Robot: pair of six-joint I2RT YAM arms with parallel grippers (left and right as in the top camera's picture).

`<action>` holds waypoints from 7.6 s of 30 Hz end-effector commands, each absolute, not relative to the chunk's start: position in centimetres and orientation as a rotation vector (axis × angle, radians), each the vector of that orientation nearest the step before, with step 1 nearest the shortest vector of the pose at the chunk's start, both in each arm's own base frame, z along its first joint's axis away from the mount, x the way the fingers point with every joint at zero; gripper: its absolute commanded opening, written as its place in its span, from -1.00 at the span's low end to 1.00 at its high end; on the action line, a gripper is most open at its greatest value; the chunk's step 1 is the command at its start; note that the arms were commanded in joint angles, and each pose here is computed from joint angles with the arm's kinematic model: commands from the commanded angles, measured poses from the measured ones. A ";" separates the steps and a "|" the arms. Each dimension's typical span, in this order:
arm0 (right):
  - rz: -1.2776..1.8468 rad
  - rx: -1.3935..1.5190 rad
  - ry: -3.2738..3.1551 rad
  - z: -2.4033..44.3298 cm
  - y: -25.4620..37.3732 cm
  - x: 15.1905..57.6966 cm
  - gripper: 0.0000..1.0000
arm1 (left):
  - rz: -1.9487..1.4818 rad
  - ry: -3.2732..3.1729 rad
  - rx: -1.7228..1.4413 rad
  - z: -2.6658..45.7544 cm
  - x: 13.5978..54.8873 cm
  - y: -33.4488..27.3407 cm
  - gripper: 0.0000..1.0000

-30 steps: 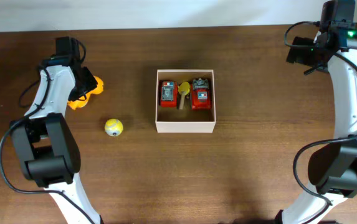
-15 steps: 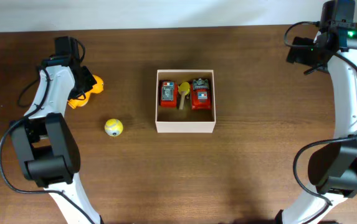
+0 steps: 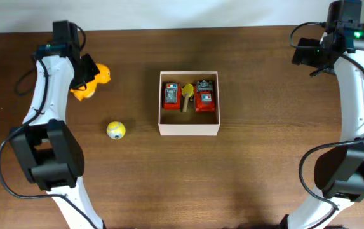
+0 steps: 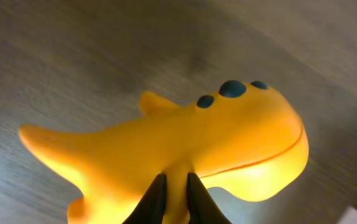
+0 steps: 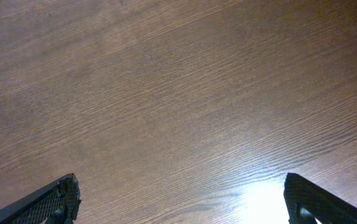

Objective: Pack container

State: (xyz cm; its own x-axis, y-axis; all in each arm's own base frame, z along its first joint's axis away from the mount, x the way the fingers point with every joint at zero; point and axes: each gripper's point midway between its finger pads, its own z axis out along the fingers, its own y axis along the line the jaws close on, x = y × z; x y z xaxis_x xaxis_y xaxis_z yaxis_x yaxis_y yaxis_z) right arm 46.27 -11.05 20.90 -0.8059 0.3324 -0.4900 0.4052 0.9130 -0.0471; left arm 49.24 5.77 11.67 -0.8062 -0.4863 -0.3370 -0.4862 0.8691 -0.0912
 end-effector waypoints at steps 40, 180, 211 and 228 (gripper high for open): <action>-0.214 0.555 2.589 20.6 -11.4 46.2 0.98 | -0.131 2.860 0.385 23.0 37.2 -23.5 -0.78; -0.214 0.555 2.589 20.6 -11.4 46.2 0.97 | 0.195 3.463 -0.140 3.8 34.1 -4.0 0.30; -0.214 0.555 2.589 20.6 -11.4 46.2 0.98 | 0.218 3.408 -0.132 3.6 35.3 -3.8 -0.36; -0.214 0.555 2.589 20.6 -11.4 46.2 0.98 | 0.177 3.300 -0.130 9.1 38.5 -4.3 -0.38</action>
State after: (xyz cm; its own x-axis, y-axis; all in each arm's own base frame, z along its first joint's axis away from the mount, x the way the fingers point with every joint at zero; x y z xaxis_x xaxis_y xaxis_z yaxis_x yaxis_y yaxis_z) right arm 46.28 -11.05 20.82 -0.8068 0.3326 -0.4883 0.4051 0.9130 -0.0475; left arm 38.07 -4.19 8.25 -0.9789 -0.0967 0.1803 -0.0774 0.9908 0.1109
